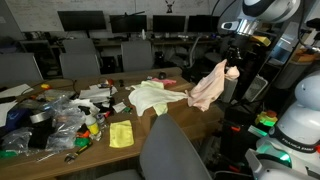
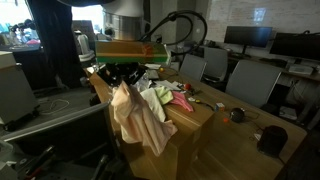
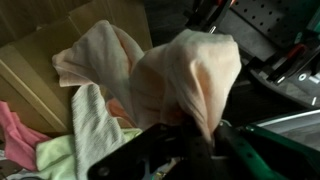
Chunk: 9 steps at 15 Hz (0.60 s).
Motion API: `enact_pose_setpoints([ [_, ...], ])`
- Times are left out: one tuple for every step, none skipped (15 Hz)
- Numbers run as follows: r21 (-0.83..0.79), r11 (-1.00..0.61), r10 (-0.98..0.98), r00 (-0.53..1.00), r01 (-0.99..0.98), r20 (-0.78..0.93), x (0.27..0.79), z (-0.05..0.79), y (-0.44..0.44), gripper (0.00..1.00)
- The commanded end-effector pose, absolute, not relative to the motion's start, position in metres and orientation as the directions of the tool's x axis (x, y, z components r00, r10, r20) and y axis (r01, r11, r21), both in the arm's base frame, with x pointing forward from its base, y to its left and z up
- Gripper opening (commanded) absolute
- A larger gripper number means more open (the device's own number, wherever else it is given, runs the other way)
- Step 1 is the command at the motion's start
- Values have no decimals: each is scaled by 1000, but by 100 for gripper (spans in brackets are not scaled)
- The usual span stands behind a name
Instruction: Pick up the cloths from the box and put them on the chair.
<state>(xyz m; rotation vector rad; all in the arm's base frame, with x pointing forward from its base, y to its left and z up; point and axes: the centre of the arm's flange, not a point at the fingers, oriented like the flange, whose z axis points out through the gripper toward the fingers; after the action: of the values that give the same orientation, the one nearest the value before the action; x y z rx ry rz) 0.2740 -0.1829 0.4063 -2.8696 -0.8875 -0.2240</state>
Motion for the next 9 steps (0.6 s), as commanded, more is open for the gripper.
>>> enact_pose_setpoints([
  [-67,-702,701,704,709,115,258,407,-127,2],
  [-73,-667,736,671,742,95,260,407,-118,2],
  [-88,-630,768,636,772,76,262,409,-105,2],
  [-97,-591,799,598,801,59,263,411,-96,2],
  [-109,-553,828,559,826,41,262,413,-84,2],
  [-116,-513,855,519,851,23,262,414,-74,2],
  [-123,-472,879,476,873,5,261,415,-63,2],
  [-128,-431,901,433,893,-13,261,415,-54,2],
  [-135,-397,917,397,908,-28,261,416,-43,2],
])
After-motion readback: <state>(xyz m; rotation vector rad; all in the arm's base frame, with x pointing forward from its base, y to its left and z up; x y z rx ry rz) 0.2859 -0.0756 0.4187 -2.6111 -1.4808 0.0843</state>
